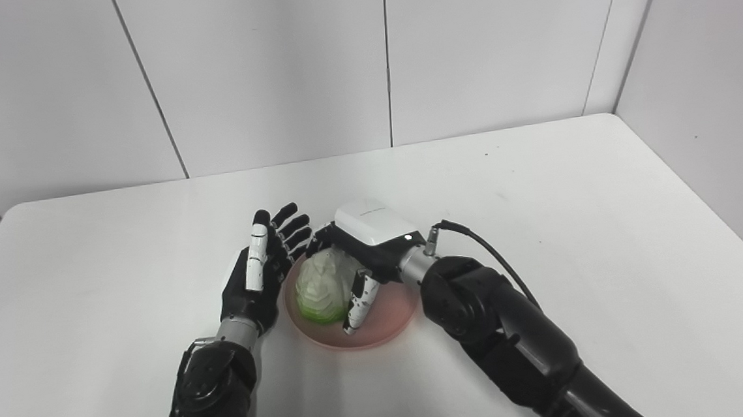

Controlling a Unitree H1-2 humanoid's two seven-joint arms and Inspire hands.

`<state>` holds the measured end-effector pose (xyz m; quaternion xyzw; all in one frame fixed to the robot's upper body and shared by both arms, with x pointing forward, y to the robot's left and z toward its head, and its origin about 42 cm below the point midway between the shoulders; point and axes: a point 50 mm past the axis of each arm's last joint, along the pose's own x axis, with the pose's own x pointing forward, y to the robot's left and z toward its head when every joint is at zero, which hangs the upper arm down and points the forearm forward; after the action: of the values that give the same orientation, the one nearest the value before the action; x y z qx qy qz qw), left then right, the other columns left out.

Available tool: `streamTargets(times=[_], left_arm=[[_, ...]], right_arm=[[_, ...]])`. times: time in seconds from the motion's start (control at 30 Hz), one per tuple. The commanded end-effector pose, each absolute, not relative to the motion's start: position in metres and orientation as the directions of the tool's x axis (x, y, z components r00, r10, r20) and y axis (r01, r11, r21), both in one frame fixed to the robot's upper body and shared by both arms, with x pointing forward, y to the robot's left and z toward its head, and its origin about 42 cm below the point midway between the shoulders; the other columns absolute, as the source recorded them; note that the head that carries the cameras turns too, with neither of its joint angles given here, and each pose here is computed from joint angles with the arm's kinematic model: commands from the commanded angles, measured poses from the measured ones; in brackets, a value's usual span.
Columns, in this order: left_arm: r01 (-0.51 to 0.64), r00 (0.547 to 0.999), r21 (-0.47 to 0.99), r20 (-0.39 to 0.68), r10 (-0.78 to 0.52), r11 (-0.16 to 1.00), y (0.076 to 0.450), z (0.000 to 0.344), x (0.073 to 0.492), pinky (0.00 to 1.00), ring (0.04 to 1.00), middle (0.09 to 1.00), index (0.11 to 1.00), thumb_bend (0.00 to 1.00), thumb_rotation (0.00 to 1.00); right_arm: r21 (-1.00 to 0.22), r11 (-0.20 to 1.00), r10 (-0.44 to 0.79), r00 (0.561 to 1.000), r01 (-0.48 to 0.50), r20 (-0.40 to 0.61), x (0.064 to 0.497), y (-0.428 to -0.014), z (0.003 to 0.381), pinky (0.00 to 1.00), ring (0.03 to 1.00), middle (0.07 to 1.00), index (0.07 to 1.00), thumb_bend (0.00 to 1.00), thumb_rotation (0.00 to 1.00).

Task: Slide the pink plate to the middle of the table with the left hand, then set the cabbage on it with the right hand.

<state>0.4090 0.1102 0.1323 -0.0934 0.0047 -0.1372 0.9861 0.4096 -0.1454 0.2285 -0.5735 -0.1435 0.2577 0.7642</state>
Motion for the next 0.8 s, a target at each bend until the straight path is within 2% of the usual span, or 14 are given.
streamTargets(times=[0.0, 0.17, 0.2, 0.23, 0.27, 0.3, 0.33, 0.4, 0.47, 0.57, 0.67, 0.77], left_arm=[[0.272, 0.962, -0.172, 0.067, -0.264, 0.947, 0.112, 0.146, 0.415, 0.83, 0.847, 0.836, 0.831, 0.73, 1.0], [0.266, 0.964, -0.186, 0.062, -0.259, 0.946, 0.112, 0.147, 0.415, 0.82, 0.845, 0.831, 0.828, 0.73, 1.0], [0.265, 0.964, -0.189, 0.062, -0.258, 0.946, 0.112, 0.147, 0.415, 0.81, 0.843, 0.83, 0.828, 0.73, 1.0], [0.264, 0.964, -0.191, 0.061, -0.257, 0.945, 0.112, 0.147, 0.415, 0.81, 0.842, 0.83, 0.827, 0.73, 1.0], [0.268, 0.963, -0.192, 0.067, -0.26, 0.944, 0.112, 0.147, 0.415, 0.8, 0.841, 0.831, 0.829, 0.73, 1.0], [0.271, 0.962, -0.191, 0.071, -0.262, 0.943, 0.112, 0.147, 0.415, 0.79, 0.84, 0.833, 0.83, 0.72, 1.0], [0.274, 0.962, -0.194, 0.072, -0.265, 0.942, 0.112, 0.148, 0.415, 0.79, 0.84, 0.833, 0.83, 0.72, 1.0], [0.28, 0.96, -0.19, 0.071, -0.272, 0.941, 0.112, 0.149, 0.414, 0.77, 0.847, 0.845, 0.837, 0.72, 1.0], [0.287, 0.958, -0.187, 0.072, -0.278, 0.939, 0.112, 0.15, 0.414, 0.77, 0.853, 0.854, 0.844, 0.72, 1.0], [0.301, 0.954, -0.189, 0.078, -0.291, 0.935, 0.113, 0.151, 0.413, 0.82, 0.872, 0.878, 0.869, 0.72, 1.0], [0.285, 0.958, -0.194, 0.078, -0.275, 0.939, 0.114, 0.151, 0.412, 0.81, 0.861, 0.87, 0.861, 0.72, 1.0], [0.269, 0.963, -0.202, 0.065, -0.261, 0.942, 0.115, 0.151, 0.412, 0.81, 0.855, 0.859, 0.854, 0.73, 1.0]], right_arm=[[-0.964, 0.213, 0.556, 0.831, -0.159, -0.014, 0.415, -0.148, 0.253, 0.36, 0.424, 0.532, 0.488, 0.52, 0.0], [-0.965, 0.215, 0.554, 0.832, -0.148, -0.004, 0.415, -0.155, 0.255, 0.41, 0.443, 0.542, 0.484, 0.52, 0.0], [-0.968, 0.207, 0.559, 0.829, -0.141, -0.002, 0.415, -0.157, 0.255, 0.45, 0.513, 0.535, 0.481, 0.52, 0.0], [-0.971, 0.197, 0.561, 0.828, -0.136, -0.002, 0.414, -0.159, 0.255, 0.51, 0.607, 0.626, 0.49, 0.52, 0.08], [-0.973, 0.187, 0.564, 0.826, -0.132, -0.003, 0.413, -0.16, 0.256, 0.55, 0.667, 0.686, 0.538, 0.56, 0.18], [-0.975, 0.18, 0.565, 0.825, -0.13, -0.005, 0.412, -0.161, 0.258, 0.6, 0.714, 0.741, 0.668, 0.68, 0.39], [-0.976, 0.172, 0.569, 0.822, -0.132, -0.01, 0.411, -0.162, 0.259, 0.61, 0.719, 0.748, 0.682, 0.7, 0.41], [-0.979, 0.153, 0.58, 0.814, -0.136, -0.022, 0.409, -0.164, 0.262, 0.69, 0.785, 0.83, 0.797, 0.78, 0.63], [-0.98, 0.136, 0.587, 0.809, -0.144, -0.038, 0.407, -0.165, 0.262, 0.73, 0.819, 0.867, 0.839, 0.8, 0.69], [-0.981, 0.103, 0.595, 0.801, -0.163, -0.071, 0.404, -0.167, 0.261, 0.87, 0.947, 0.97, 0.966, 0.85, 0.77], [-0.978, 0.106, 0.588, 0.804, -0.179, -0.083, 0.398, -0.169, 0.258, 0.97, 0.991, 0.996, 0.995, 0.9, 0.85], [-0.972, 0.142, 0.584, 0.809, -0.186, -0.069, 0.393, -0.174, 0.256, 1.0, 1.0, 1.0, 1.0, 0.94, 0.88]])
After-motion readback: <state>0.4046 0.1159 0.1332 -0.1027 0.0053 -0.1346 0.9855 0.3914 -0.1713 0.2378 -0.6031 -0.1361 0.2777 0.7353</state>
